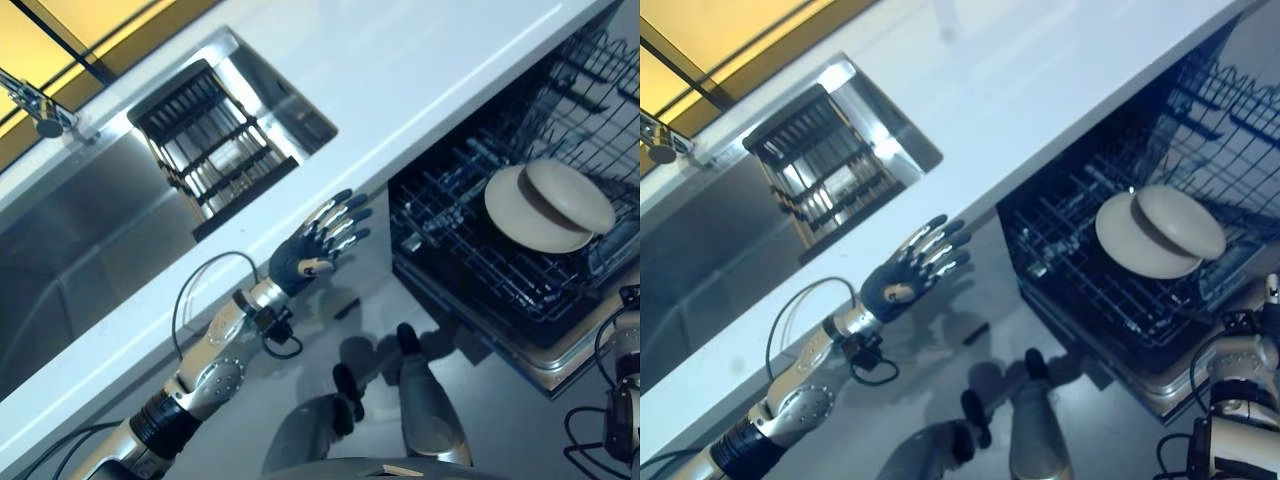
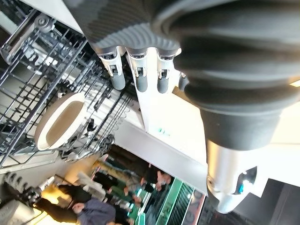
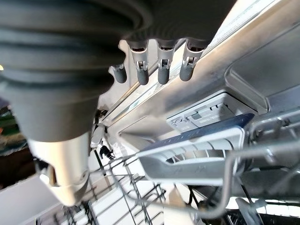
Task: Pick up plates and place into dishwasher.
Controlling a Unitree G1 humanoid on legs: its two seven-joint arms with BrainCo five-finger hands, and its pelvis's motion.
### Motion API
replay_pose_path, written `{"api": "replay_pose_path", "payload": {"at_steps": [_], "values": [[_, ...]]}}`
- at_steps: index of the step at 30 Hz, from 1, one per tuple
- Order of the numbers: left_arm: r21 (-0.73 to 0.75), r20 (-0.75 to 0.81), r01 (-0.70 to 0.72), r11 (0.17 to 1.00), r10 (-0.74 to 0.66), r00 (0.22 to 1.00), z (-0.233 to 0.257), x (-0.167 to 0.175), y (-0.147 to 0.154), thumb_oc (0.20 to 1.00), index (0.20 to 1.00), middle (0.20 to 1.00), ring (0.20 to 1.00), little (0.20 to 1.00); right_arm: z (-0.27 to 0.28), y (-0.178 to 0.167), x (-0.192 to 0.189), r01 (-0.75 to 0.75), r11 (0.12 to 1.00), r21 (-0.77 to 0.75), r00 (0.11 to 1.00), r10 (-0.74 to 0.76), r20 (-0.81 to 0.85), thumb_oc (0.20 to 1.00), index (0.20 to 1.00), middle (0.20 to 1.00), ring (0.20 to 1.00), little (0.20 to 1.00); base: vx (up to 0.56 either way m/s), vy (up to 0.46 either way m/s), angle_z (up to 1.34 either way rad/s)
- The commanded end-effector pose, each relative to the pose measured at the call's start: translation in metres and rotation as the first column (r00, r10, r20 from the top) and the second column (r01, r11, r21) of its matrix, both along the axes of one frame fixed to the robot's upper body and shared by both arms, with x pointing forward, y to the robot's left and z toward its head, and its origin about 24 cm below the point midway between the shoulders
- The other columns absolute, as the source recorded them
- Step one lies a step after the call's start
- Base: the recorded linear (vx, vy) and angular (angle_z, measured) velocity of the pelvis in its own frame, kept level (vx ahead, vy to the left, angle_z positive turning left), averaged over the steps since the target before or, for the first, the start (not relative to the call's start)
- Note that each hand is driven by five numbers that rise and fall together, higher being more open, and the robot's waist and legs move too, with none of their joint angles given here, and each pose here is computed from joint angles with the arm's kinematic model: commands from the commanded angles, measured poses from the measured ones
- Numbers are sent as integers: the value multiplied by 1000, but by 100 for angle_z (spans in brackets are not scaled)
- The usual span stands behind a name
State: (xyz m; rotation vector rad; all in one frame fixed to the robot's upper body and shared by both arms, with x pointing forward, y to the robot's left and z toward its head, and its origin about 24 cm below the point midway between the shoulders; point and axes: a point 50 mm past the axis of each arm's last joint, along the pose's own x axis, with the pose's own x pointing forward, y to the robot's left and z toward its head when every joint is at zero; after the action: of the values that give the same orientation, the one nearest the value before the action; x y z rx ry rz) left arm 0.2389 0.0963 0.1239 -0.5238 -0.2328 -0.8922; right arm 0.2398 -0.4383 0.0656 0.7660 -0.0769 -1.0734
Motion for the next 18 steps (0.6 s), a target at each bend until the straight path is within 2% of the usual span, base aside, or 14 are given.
{"api": "replay_pose_path", "payload": {"at_steps": [1,5,18], "values": [[-130,48,31,991,-24,999,15,-12,0,1000,1000,1000,1000,1000,24,-13,0,-6,997,-76,996,13,89,1000,1000,1000,1000,1000,-58,-45,1],[-124,49,147,981,-142,989,16,-15,-10,1000,1000,1000,1000,1000,26,-13,5,-7,998,-55,998,11,59,1000,1000,1000,1000,1000,-26,-33,4],[-14,-111,272,962,-272,956,-25,-17,-30,1000,1000,1000,1000,1000,43,11,44,-139,986,-96,987,147,72,1000,1000,1000,1000,1000,-9,16,-3]]}}
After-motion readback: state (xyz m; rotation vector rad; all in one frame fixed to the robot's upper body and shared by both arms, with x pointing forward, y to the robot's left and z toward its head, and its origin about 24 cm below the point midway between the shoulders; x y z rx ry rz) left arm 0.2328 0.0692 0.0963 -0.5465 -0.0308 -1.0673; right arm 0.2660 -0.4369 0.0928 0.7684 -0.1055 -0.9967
